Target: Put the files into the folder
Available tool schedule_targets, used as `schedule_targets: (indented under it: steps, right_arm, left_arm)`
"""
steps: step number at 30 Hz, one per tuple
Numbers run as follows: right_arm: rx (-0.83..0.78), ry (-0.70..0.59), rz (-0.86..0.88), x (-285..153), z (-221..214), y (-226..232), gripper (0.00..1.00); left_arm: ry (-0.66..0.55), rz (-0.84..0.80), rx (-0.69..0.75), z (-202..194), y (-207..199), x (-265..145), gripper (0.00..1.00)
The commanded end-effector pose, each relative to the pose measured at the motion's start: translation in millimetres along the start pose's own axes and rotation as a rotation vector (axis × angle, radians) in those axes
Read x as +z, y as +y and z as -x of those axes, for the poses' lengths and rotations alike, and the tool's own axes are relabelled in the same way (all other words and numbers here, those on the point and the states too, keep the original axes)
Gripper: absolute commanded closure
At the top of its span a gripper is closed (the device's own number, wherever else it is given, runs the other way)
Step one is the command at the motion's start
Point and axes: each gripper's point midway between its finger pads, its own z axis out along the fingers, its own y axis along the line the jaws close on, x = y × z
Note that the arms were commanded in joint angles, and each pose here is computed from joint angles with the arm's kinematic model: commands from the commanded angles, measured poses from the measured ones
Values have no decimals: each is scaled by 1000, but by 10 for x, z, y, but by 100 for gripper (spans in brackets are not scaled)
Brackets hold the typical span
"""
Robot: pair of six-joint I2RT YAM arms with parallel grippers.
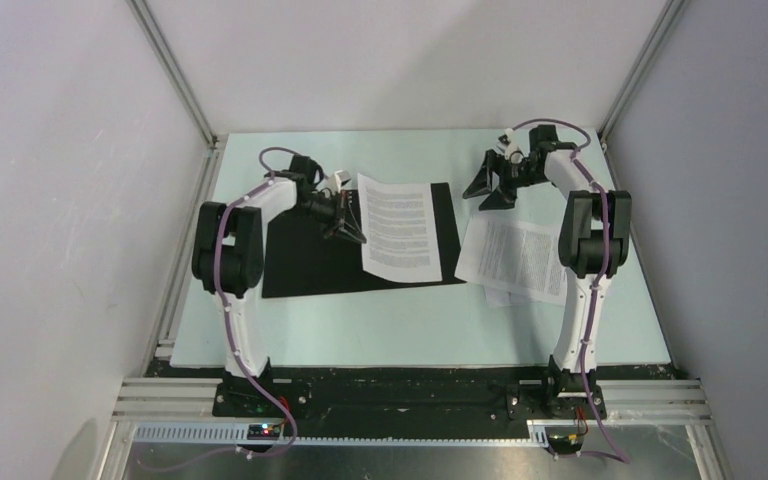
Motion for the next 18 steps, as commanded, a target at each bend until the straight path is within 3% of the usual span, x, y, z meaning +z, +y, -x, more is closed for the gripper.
schedule_targets:
  steps: [1,12,18]
  right_arm:
    - [33,-49,9,-261,68,-22,19]
    - [92,-61,33,-258,94,-60,21]
    - [100,-56,43,-213,85,-34,21]
  left_arm:
    - [-36,-23,-55,116,-359,59,100]
    - [-15,76,-15,13,-598,575,100]
    - [-30,175,5,45,-402,723,100]
